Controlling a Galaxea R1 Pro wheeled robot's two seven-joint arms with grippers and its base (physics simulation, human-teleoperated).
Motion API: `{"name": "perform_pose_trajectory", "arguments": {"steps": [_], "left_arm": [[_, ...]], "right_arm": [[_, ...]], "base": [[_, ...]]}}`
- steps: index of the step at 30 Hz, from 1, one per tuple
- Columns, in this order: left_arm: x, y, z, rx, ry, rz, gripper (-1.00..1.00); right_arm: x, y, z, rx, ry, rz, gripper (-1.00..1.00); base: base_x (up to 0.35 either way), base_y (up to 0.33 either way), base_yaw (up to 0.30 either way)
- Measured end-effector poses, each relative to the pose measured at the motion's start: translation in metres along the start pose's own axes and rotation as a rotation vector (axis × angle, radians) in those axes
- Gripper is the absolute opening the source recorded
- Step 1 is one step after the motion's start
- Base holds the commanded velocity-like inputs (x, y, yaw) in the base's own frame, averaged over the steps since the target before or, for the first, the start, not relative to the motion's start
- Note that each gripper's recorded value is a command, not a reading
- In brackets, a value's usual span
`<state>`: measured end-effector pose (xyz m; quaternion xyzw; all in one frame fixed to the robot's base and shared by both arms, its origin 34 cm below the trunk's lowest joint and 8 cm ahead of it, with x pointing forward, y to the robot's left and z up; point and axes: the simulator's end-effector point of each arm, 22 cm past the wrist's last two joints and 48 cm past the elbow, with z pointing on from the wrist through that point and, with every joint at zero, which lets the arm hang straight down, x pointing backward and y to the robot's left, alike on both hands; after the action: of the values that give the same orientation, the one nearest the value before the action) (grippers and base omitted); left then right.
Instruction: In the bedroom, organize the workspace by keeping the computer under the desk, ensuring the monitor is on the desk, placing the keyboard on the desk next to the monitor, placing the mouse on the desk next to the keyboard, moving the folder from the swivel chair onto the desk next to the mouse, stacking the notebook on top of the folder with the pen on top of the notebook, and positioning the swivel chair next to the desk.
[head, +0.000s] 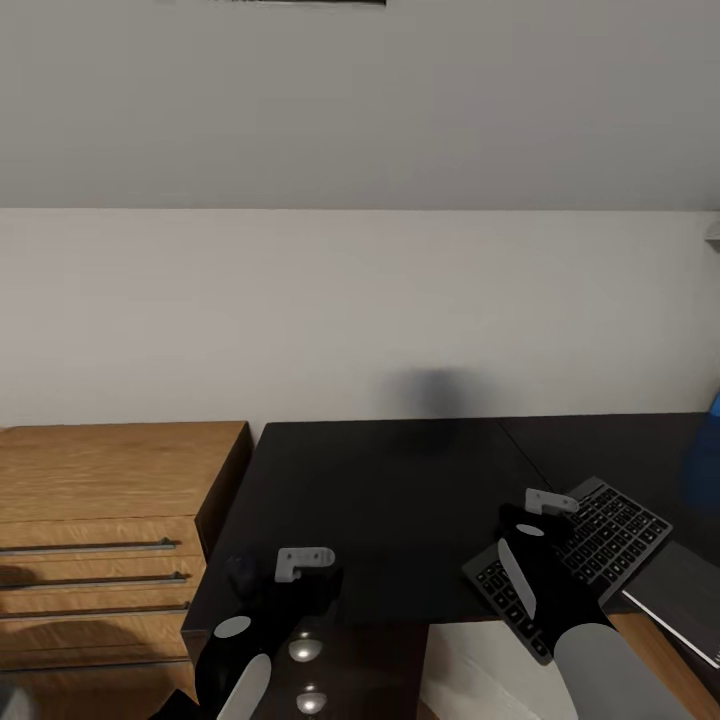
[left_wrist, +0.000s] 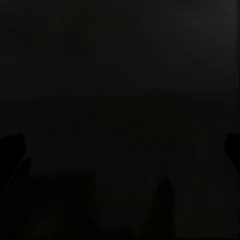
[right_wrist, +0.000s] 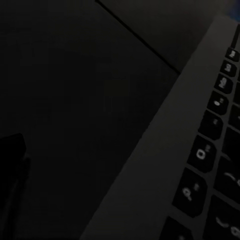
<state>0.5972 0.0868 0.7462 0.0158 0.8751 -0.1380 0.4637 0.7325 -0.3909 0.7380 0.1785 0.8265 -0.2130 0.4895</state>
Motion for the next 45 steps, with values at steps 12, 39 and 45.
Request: {"name": "perform_pose_trajectory", "arguments": {"steps": [12,39,45], "left_arm": [[0.0,0.0,0.0,0.0,0.001,0.0,1.0],[-0.009,-0.003,-0.005,0.001,0.002,0.0,1.0],[-0.018,-0.005,-0.01,0.001,0.003,0.0,1.0]], "right_arm": [[0.001,0.001,0.0,-0.001,0.001,0.001,1.0],[0.003,0.0,-0.002,-0.001,0.025,-0.014,1.0],[0.004,-0.002,-0.005,0.001,0.051,-0.013,1.0]], "base": [[-0.01,0.0,0.0],[-0.046,0.0,0.0],[0.0,0.0,0.0]]}}
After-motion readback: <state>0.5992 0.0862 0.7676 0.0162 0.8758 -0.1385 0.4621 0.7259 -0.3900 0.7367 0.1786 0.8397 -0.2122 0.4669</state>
